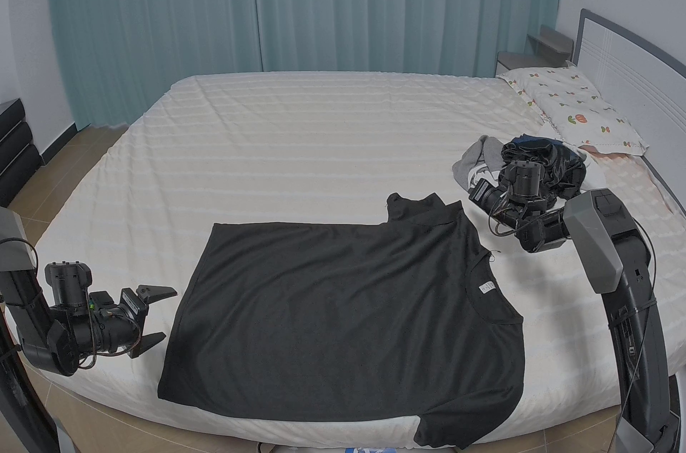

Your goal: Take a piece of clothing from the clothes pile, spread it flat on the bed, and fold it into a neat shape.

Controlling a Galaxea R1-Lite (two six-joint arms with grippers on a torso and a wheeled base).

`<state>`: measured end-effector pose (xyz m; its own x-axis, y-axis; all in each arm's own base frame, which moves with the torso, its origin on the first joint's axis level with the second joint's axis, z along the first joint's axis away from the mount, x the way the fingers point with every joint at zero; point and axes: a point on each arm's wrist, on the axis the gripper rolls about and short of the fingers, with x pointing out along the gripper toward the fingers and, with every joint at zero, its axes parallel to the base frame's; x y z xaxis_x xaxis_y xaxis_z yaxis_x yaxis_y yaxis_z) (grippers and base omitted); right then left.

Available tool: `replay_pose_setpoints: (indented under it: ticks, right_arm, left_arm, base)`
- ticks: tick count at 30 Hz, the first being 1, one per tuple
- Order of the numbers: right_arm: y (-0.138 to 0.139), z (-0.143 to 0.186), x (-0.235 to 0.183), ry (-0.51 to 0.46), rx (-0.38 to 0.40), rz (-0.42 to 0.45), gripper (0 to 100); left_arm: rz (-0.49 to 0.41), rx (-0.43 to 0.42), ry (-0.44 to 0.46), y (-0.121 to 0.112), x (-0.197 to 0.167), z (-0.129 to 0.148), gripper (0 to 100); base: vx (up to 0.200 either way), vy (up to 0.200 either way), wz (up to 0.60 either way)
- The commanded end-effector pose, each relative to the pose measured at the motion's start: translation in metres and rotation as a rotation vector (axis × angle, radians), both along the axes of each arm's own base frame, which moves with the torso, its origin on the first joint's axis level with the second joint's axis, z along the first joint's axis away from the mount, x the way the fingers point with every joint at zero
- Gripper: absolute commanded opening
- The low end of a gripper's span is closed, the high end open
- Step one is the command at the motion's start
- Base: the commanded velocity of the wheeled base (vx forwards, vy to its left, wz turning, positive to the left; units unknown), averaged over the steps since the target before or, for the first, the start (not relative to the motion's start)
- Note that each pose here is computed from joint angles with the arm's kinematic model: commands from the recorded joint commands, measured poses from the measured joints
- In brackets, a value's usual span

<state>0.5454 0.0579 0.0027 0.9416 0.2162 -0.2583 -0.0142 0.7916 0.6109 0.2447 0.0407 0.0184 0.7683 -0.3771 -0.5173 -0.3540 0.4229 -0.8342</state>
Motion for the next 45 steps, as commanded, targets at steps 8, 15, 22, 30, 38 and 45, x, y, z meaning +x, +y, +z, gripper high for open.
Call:
replay_pose_setpoints:
  ticks: [8, 15, 22, 30, 38, 45]
  right_arm:
    - [0.003, 0.004, -0.016, 0.045, -0.033, 0.007, 0]
    - [-0.009, 0.037, -0.07, 0.069, -0.037, -0.001, 100]
    - [-0.012, 0.055, -0.166, 0.135, -0.022, 0.04, 100]
    - [-0.005, 0.038, -0.243, 0.177, 0.026, 0.069, 100]
    - [-0.008, 0.024, -0.284, 0.251, 0.088, 0.059, 100]
    - [-0.009, 0.011, -0.293, 0.296, 0.188, 0.047, 100]
  left_arm:
    - [0.0, -0.001, 0.002, 0.0, 0.0, 0.0, 100]
    - [-0.004, 0.0, 0.002, 0.0, -0.001, 0.0, 100]
    - [-0.007, -0.003, -0.001, -0.001, -0.002, 0.001, 100]
    - [-0.019, 0.003, -0.004, -0.002, -0.006, 0.001, 100]
    - [-0.034, 0.02, -0.021, -0.005, -0.013, 0.001, 100]
    - [-0.115, 0.125, -0.021, -0.008, -0.028, -0.005, 100]
  base:
    - [0.0, 0.0, 0.0]
    - [0.0, 0.0, 0.0]
    - [0.0, 0.0, 0.0]
    - [0.0, 0.0, 0.0]
    - [-0.125, 0.0, 0.0]
    - [-0.2, 0.0, 0.0]
